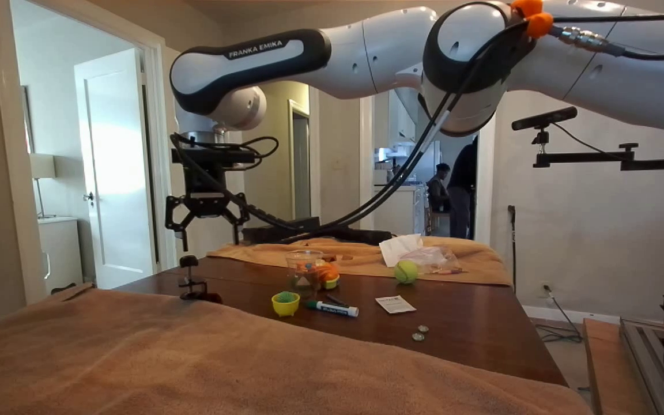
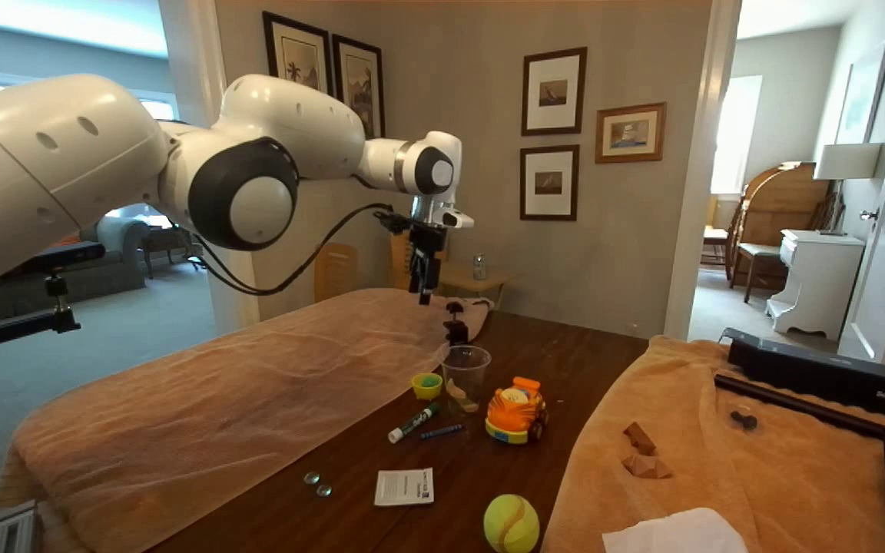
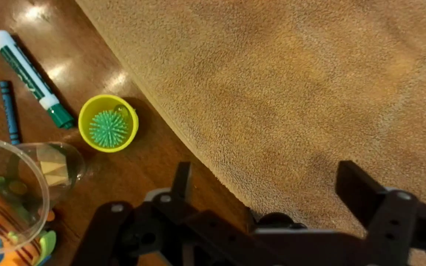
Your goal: Rotate the black clamp.
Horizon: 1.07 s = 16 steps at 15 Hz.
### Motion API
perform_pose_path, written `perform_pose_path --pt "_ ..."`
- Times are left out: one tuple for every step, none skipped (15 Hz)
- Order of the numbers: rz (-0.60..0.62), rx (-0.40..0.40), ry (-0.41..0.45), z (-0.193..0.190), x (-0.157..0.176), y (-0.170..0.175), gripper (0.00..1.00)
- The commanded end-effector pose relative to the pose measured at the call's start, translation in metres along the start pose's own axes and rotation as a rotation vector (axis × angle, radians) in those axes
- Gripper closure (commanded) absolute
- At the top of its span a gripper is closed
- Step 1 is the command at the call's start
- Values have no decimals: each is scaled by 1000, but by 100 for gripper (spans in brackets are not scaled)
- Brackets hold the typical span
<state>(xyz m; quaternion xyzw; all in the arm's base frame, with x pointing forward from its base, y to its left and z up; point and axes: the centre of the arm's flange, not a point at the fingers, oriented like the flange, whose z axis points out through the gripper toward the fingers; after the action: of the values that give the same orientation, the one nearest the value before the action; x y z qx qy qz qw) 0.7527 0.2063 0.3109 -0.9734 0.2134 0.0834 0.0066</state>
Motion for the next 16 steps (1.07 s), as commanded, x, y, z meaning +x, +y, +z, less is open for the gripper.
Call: perform_pose_path --pt "-190 -32 47 -11 12 -15 0" --pt "-243 -36 52 -11 12 -16 0" --pt "-292 -29 69 -11 13 -18 0" --pt "-336 -17 95 -13 14 -20 0" --pt "-351 1 141 -16 17 -24 0" --pt "-288 -10 72 -7 0 -8 0" --pt "-295 -6 80 -8 1 -9 0" --pt "-294 -7 77 -7 1 -9 0" --pt "-294 -8 76 -6 1 -9 0" --pt "-293 -8 76 -6 1 -9 0" --pt "-293 -8 76 -6 1 -9 0" --pt "-333 -15 130 -6 6 -10 0" --pt "-361 -17 129 -8 11 -11 0" --pt "-390 -17 151 -10 17 -13 0" --pt "-421 -20 160 -13 22 -14 0" --pt "-453 -23 167 -14 26 -14 0"
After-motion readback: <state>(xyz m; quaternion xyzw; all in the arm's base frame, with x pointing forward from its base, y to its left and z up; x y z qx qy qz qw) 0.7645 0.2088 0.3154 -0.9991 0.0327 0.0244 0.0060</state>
